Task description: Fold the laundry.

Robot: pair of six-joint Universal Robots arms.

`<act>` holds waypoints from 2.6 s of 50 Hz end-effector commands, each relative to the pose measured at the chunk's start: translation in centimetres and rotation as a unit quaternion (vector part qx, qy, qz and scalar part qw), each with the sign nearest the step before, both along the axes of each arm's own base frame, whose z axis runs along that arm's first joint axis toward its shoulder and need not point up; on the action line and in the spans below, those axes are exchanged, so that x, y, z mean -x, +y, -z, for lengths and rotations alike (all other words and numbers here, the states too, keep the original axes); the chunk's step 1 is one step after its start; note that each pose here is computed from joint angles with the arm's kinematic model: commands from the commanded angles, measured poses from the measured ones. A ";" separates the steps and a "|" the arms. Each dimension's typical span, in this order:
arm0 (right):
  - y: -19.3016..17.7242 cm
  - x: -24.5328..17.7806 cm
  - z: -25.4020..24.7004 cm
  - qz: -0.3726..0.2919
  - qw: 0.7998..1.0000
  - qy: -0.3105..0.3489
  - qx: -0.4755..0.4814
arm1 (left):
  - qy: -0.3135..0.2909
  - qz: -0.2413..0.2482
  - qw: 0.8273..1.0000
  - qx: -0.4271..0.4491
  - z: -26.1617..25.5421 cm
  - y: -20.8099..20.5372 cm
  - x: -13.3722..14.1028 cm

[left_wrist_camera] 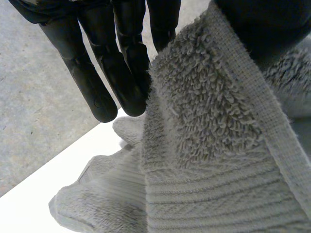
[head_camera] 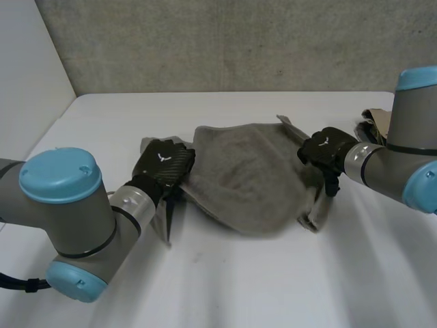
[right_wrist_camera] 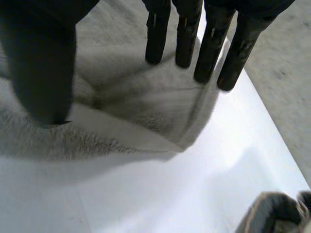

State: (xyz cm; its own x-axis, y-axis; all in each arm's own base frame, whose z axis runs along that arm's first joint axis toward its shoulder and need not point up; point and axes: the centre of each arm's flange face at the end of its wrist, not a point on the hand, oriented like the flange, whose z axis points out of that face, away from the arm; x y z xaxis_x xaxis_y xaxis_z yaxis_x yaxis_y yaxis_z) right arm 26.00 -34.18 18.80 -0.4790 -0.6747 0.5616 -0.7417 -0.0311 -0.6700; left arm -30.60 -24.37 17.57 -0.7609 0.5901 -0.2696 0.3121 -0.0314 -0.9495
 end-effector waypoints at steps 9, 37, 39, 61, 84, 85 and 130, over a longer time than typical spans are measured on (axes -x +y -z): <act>2.9 3.7 -3.9 0.145 0.966 -0.214 -0.021 | 0.024 -0.006 0.999 0.031 -4.4 0.8 -0.8; 10.2 3.7 3.2 0.182 0.934 -0.283 -0.121 | 0.050 0.003 0.996 0.069 -9.4 2.2 -0.9; 11.0 2.2 2.8 0.174 0.924 -0.314 -0.127 | 0.054 0.006 0.996 0.070 -10.0 2.5 -0.8; 10.9 -3.7 6.1 0.218 0.885 -0.392 -0.126 | 0.109 0.027 0.993 0.037 -12.5 4.1 0.3; 1.6 5.4 6.3 0.264 0.916 -0.301 -0.033 | 0.119 -0.021 0.991 0.061 -15.1 3.1 -3.1; 1.6 5.5 6.2 0.255 0.919 -0.300 -0.035 | 0.118 -0.022 0.991 0.059 -14.9 3.1 -3.1; -0.9 0.5 -8.8 0.092 0.985 -0.039 0.143 | -0.077 -0.044 0.988 0.124 -5.1 -9.2 -0.4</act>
